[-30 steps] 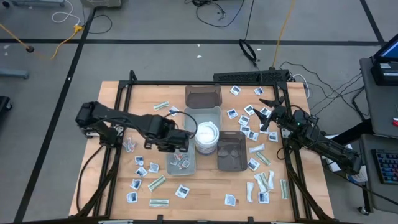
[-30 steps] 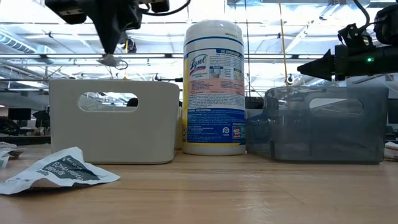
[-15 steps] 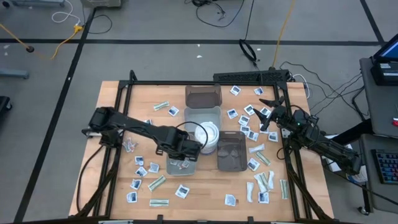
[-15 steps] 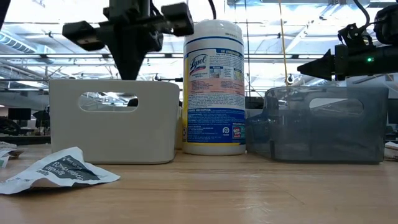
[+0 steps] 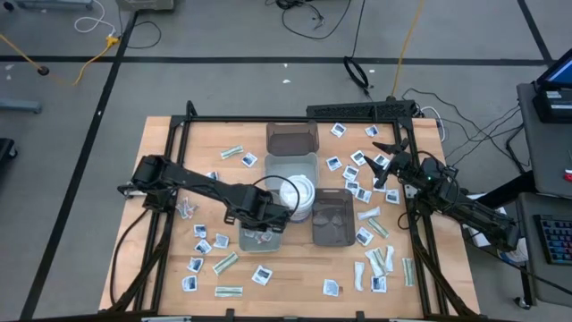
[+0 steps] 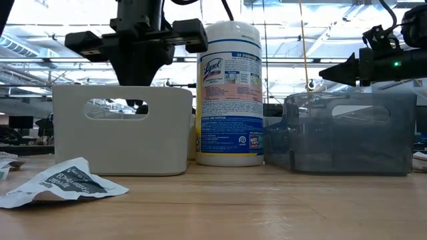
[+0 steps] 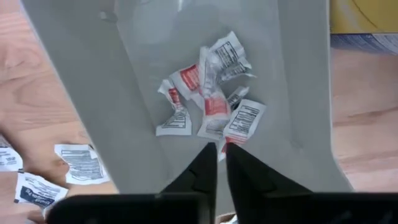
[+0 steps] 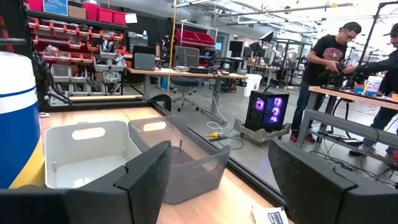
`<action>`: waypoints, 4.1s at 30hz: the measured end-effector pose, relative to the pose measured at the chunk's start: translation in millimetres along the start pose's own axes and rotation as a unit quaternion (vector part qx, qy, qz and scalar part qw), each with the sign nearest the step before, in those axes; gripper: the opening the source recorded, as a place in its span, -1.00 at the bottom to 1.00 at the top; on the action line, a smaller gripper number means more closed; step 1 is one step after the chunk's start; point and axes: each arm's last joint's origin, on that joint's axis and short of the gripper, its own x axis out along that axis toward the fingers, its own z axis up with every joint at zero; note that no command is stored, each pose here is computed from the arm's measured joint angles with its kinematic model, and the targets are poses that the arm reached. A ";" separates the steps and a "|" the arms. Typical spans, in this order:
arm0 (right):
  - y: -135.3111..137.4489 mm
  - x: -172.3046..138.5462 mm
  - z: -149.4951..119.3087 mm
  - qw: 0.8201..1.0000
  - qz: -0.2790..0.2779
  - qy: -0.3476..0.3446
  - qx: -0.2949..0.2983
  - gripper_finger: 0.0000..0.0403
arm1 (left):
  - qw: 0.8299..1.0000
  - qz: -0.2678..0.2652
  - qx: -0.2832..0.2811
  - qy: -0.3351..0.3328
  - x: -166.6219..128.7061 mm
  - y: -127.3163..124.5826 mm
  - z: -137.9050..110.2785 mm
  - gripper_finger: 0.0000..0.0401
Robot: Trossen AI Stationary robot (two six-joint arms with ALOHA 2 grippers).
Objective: Pick & Place First Aid Supplies
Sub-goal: Put the ointment pack into the bottom gray bin
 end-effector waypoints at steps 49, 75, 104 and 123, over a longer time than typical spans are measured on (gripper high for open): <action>0.0 0.0 0.0 1.000 0.000 0.000 0.000 0.31 | 0.978 -0.012 0.200 0.053 22.5 215.8 29.2 0.17; 0.0 0.0 0.0 1.000 0.000 0.000 0.000 0.31 | 0.984 0.063 0.127 0.110 53.0 208.2 67.9 0.17; 0.0 0.0 0.0 1.000 0.000 0.000 0.000 0.31 | 0.930 0.076 0.302 0.195 80.1 203.0 83.9 -0.32; 0.0 0.0 0.0 1.000 0.000 0.000 0.000 0.31 | 0.982 0.030 0.092 0.159 49.0 191.2 105.5 -0.97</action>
